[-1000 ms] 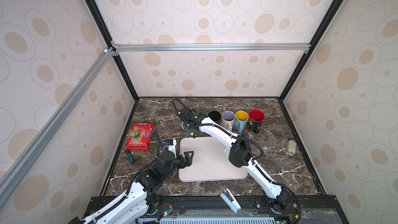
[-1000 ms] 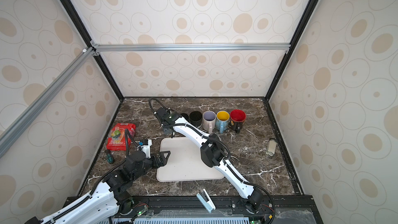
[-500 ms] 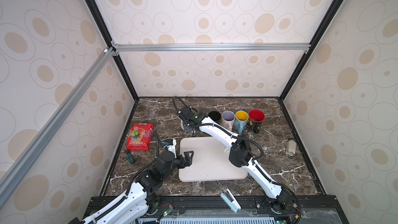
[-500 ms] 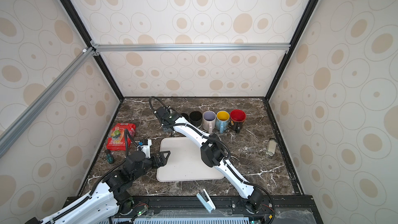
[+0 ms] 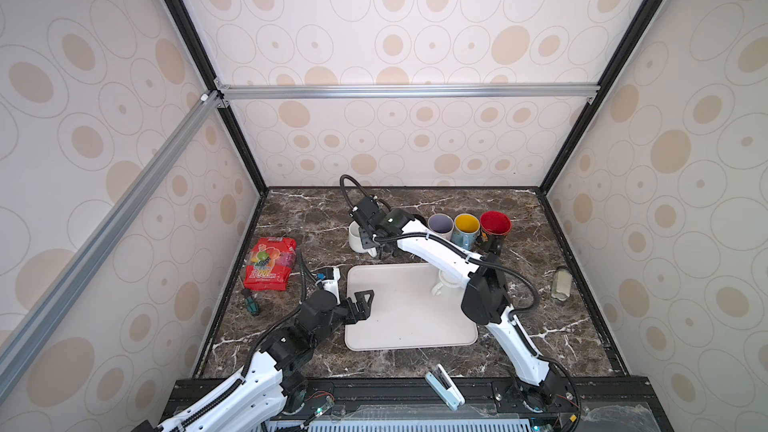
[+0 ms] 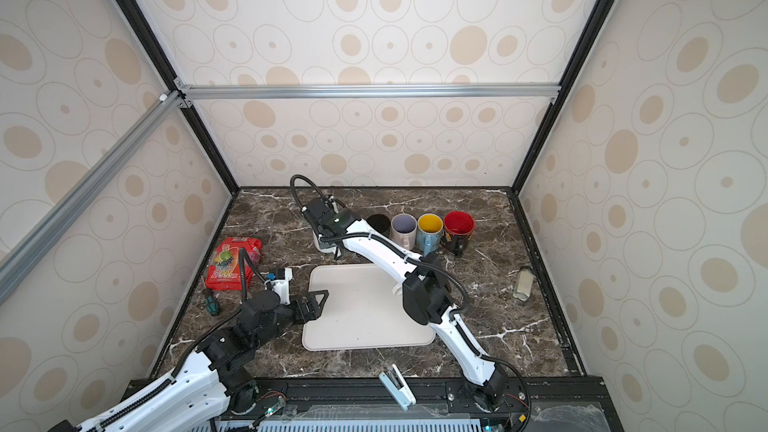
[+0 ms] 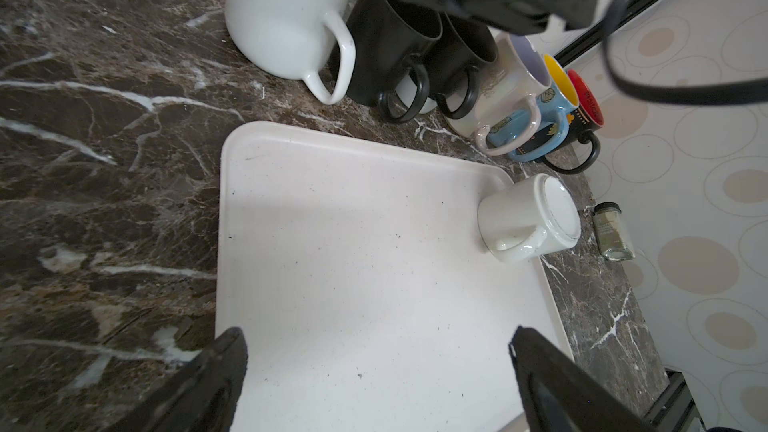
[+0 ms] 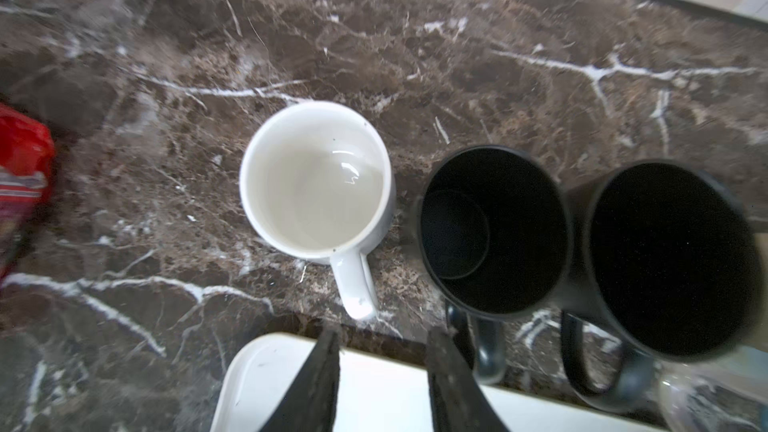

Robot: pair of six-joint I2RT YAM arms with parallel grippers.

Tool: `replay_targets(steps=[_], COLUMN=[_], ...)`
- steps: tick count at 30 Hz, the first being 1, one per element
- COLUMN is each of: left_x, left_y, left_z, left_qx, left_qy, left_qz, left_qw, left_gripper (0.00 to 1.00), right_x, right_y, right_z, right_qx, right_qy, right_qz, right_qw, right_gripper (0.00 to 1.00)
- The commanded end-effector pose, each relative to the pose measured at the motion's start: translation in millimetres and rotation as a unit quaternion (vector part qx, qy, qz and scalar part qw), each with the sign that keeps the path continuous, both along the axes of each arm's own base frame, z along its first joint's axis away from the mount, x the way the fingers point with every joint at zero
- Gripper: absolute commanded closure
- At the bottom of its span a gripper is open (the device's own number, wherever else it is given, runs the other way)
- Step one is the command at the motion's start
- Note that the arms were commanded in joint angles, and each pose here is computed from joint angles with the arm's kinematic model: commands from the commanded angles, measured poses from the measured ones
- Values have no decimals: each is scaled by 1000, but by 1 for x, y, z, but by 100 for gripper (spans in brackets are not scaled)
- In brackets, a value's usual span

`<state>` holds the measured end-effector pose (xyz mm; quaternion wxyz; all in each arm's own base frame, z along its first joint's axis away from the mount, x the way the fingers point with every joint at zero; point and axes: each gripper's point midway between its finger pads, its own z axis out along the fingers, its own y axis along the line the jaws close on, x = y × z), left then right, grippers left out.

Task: Turn the mug right side up
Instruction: 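Lower the white mug beside the black mugs and open the right gripper, then move the right gripper back over the upside-down small white mug on the tray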

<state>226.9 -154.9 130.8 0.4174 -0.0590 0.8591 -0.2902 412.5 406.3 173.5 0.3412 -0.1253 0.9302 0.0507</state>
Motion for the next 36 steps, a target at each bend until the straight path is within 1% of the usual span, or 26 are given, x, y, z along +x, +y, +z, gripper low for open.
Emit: replay_targets(steps=[1,3,4,8,10,13,15,21,24,27,31,33,36], left_x=[7,10,11,15,17,19,20,20,18,17,15,13,11], left_y=[2,4,4,0,-1,-2,-3,-2,0,1,3,6,7], left_z=[25,27,27,28,27,28,30,32,32,31,31,30,29], left_qx=[-1,5,9,21,30,35,35,36,35,35,36,34,30], left_qy=[-34,-37,-39,-43,-44,-48,-51,-51,-50,-50,-48,-50,-52], left_qz=[11,17,17,9,6,4,3,4,6,5,8,11,12], left_qw=[999,999,999,999,999,998,998,998,998,998,998,998,998], left_gripper=[0,0,0,0,0,0,0,0,0,0,0,0,0], right_x=[-10,-17,-21,-32,-40,-53,-62,-87,-101,-114,-129,-134,-138], right_y=[-11,-22,-31,-80,-107,-137,-146,-155,-159,-166,-171,-169,-169], right_z=[43,52,56,68,69,69,68,47,35,27,15,8,5], right_qx=[10,4,-2,-33,-46,-54,-49,-19,-23,-33,-12,1,4], right_qy=[-41,-49,-54,-80,-87,-89,-84,-43,-20,-8,11,22,30], right_qz=[4,-1,-14,-108,-161,-213,-222,-213,-215,-228,-256,-258,-263], right_qw=[999,999,998,990,982,971,970,976,976,973,967,966,964], right_gripper=[63,63,63,64,65,66,66,67,68,68,68,68,66])
